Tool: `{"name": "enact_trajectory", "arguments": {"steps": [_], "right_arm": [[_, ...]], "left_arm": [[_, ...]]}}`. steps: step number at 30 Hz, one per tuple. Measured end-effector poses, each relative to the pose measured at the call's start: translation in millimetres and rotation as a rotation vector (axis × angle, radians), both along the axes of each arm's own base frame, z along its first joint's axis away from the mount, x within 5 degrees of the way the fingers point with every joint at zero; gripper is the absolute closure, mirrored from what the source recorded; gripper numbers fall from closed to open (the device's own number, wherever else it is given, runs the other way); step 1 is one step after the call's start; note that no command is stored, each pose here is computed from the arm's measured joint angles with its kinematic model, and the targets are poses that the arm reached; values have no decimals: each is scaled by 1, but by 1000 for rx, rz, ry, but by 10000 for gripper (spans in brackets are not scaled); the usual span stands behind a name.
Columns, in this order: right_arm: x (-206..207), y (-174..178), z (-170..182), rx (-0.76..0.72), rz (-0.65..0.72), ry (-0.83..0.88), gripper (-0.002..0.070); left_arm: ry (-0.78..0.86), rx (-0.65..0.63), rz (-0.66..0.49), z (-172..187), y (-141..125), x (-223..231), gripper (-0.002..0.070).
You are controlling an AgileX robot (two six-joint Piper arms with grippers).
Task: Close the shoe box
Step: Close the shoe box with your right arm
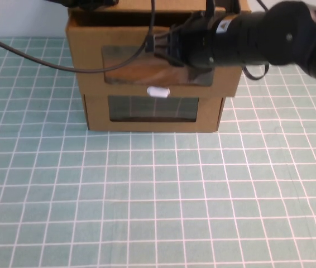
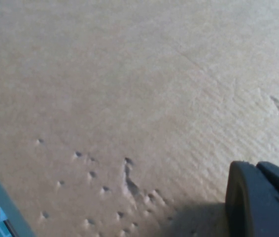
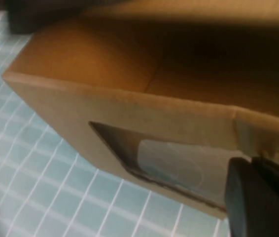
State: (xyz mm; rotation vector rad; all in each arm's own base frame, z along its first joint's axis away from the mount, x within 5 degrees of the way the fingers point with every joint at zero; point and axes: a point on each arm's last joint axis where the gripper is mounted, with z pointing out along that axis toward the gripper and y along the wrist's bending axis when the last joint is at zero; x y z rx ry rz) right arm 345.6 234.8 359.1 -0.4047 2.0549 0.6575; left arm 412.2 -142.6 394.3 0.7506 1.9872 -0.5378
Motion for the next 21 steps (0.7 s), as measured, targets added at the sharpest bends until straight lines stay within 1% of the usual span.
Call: {"name": "enact_trajectory", "arguments": {"steps": [6, 10, 16, 21], "right_arm": [[30, 1, -2, 46, -21, -9, 688], [46, 5, -10, 64, -22, 1, 688], [59, 12, -18, 81, -11, 38, 688], [66, 8, -17, 79, 2, 54, 688]], "left_arm": [[0, 0, 0, 0, 0, 0, 680], [0, -1, 2, 0, 0, 0, 680], [-3, -3, 4, 0, 0, 0, 680], [-3, -3, 4, 0, 0, 0, 680]]}}
